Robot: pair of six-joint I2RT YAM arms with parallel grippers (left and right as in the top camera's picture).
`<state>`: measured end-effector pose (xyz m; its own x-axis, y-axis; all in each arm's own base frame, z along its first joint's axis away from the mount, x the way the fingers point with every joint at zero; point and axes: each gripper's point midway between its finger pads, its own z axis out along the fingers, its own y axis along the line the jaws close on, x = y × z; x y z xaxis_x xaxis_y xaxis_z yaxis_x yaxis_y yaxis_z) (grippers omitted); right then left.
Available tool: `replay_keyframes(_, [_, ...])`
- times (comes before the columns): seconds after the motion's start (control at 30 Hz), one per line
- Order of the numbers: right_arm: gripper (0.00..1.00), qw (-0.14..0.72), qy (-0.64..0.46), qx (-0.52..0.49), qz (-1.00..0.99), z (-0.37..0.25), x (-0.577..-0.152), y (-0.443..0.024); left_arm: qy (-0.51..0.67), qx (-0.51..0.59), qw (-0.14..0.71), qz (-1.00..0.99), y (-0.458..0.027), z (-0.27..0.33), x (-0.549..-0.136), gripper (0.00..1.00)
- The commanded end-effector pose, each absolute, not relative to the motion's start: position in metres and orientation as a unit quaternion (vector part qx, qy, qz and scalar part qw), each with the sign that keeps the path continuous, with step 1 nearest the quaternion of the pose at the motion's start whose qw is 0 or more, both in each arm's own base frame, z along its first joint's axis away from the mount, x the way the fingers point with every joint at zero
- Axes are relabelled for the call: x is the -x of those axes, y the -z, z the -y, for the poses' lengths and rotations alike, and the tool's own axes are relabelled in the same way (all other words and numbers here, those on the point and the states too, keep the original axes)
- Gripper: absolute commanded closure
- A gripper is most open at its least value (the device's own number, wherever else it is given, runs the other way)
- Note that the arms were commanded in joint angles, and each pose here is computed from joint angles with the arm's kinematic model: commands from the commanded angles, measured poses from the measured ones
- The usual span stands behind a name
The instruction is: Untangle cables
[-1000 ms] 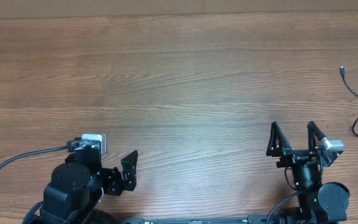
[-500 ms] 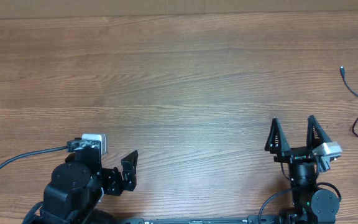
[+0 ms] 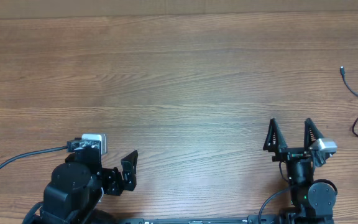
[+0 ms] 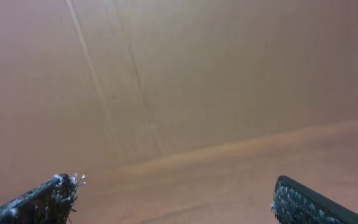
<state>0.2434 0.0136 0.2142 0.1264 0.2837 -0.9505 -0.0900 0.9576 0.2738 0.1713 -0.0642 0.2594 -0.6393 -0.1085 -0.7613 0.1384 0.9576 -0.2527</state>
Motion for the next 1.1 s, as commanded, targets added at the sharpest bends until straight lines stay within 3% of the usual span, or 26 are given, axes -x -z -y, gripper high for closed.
replay_keyframes(0.0, [0.0, 0.724, -0.117, -0.082, -0.675, -0.011, -0.246, -0.194, 0.149, -0.005, 0.424, -0.893, -0.259, 0.065, -0.171, 0.0])
replay_keyframes(0.13, [0.0, 0.69, -0.112, -0.081, -0.711, -0.013, -0.246, -0.17, 0.149, -0.005, 0.424, -0.893, -0.259, 0.065, -0.171, 0.0])
replay_keyframes(0.8, [0.0, 0.697, -0.032, 0.02, -0.716, -0.017, -0.246, -0.169, 0.149, -0.005, 0.424, -0.893, -0.259, 0.065, -0.171, 0.0])
replay_keyframes(1.07, [0.0, 0.696, -0.053, 0.002, -0.716, -0.018, -0.246, -0.169, 0.149, -0.005, 0.424, -0.893, -0.259, 0.065, -0.171, 0.0])
